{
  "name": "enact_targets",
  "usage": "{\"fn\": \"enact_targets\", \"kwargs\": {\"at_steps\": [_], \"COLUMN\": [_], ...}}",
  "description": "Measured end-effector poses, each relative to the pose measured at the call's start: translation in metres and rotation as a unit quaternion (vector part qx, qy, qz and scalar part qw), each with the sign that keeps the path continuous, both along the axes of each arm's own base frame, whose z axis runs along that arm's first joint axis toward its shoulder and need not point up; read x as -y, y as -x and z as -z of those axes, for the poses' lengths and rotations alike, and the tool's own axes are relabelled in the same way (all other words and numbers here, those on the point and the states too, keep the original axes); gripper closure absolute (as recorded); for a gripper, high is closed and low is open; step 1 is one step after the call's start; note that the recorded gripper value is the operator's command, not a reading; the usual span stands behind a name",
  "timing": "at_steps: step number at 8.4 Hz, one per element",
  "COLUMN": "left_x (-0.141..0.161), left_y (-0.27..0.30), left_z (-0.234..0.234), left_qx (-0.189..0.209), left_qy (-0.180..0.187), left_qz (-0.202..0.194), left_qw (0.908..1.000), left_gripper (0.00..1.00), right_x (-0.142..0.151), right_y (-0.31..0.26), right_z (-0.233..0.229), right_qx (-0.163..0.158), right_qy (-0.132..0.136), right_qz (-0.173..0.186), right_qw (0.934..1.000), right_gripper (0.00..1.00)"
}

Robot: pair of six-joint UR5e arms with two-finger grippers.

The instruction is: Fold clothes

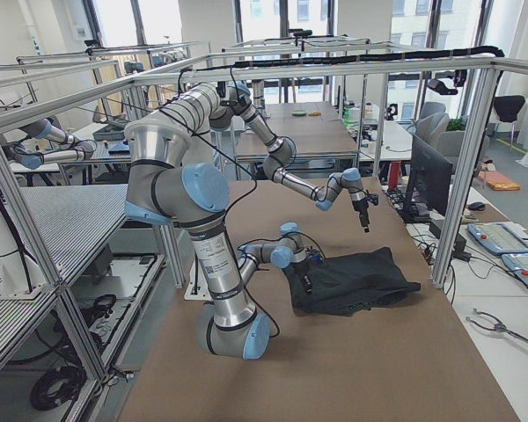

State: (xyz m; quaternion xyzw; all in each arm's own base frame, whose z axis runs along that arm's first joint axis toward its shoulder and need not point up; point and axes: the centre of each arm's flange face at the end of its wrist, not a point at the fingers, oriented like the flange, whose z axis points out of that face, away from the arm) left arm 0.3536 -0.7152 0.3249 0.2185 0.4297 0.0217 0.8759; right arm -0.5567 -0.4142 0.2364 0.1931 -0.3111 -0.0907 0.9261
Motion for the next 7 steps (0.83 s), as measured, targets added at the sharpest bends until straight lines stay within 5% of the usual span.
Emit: {"fn": "enact_targets", "kwargs": {"at_steps": [3, 7], "left_x": [-0.0003, -0.0004], "left_y": [-0.0008, -0.0012], "left_z": [-0.0003, -0.0009], "left_qx": [0.000, 0.000], "left_qy": [0.000, 0.001], "left_qz": [-0.001, -0.001], "left_qw": [1.0000, 1.0000], "left_gripper": [0.00, 0.00], "right_x": [0.0002, -0.0016], "right_y": [-0.0004, 0.0016], "right_z": [-0.0010, -0.0030], "right_qx": [0.000, -0.002], "right_qy": [0.000, 0.001], "right_qz": [0.000, 0.001], "right_qw": [1.0000, 1.0000], "right_gripper": [0.68, 0.82]}}
